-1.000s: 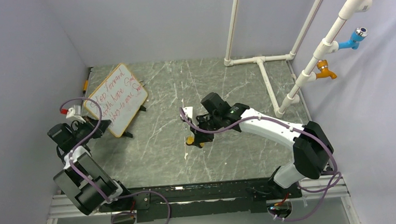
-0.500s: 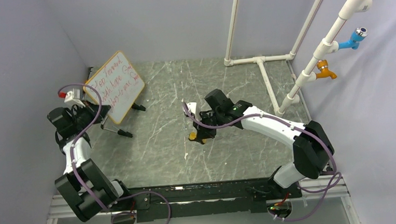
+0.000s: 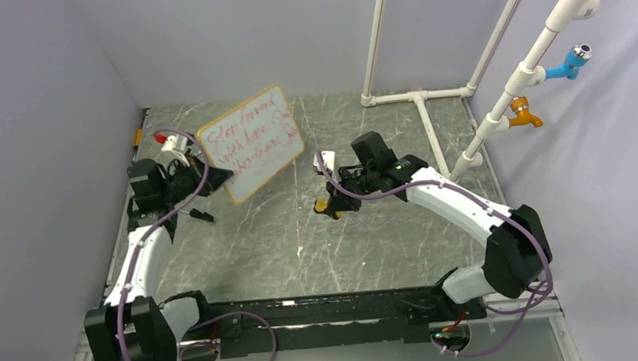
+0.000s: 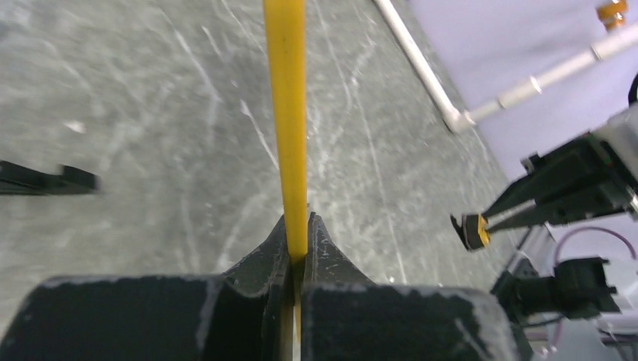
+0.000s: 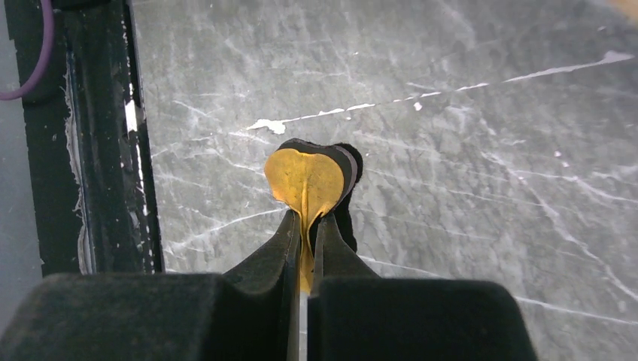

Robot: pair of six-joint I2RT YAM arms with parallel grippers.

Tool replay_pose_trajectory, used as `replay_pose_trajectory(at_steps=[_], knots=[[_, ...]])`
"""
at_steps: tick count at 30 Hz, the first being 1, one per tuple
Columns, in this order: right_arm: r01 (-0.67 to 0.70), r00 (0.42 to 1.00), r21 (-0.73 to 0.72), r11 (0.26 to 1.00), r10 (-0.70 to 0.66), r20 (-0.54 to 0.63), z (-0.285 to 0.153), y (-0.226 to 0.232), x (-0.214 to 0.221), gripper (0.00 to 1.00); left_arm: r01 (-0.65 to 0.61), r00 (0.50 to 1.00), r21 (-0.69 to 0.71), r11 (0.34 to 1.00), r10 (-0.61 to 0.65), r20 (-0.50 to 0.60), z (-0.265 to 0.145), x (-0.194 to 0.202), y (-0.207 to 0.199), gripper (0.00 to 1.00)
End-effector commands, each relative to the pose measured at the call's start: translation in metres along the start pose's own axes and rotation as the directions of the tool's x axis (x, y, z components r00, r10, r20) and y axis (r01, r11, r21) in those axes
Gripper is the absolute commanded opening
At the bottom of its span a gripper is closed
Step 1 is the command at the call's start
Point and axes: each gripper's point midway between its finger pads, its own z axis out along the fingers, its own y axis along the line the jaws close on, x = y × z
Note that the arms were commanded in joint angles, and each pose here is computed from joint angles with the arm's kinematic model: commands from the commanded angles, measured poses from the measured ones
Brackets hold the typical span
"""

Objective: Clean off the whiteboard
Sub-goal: Pick up the whiteboard from the whiteboard stand, then erase the whiteboard at the center of the board.

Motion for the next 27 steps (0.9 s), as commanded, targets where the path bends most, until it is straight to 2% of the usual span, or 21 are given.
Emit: replay_pose_trajectory(at_steps=[1, 7, 12, 15, 22, 27], knots=[[0.097, 0.991, 0.029, 0.995, -0.100, 0.086, -0.021, -0.002, -0.025, 0.00, 0.013, 1.000, 0.152, 0.988, -0.015, 0.009, 0.011, 0.019, -0.047, 0.00], [0.144, 0.987, 0.078, 0.986, -0.149, 0.053, -0.030, -0.021, -0.044, 0.00, 0.054, 0.991, 0.341, 0.939, -0.008, -0.135, 0.039, 0.087, -0.115, 0.00], [0.163, 0.983, 0.159, 0.974, -0.174, 0.057, -0.034, -0.044, -0.072, 0.00, 0.020, 0.991, 0.425, 0.905, 0.038, -0.127, 0.051, 0.108, -0.155, 0.00], [0.163, 0.982, 0.222, 0.961, -0.180, 0.055, -0.031, -0.056, -0.080, 0.00, 0.049, 0.987, 0.460, 0.887, 0.027, -0.157, 0.056, 0.121, -0.174, 0.00], [0.166, 0.985, 0.324, 0.931, -0.175, -0.002, -0.017, -0.059, -0.077, 0.00, 0.114, 0.985, 0.417, 0.902, -0.048, -0.165, 0.071, 0.133, -0.179, 0.00], [0.191, 0.981, 0.303, 0.934, -0.190, -0.035, 0.001, -0.049, -0.070, 0.00, 0.155, 0.984, 0.382, 0.911, -0.107, -0.145, 0.080, 0.133, -0.174, 0.00]])
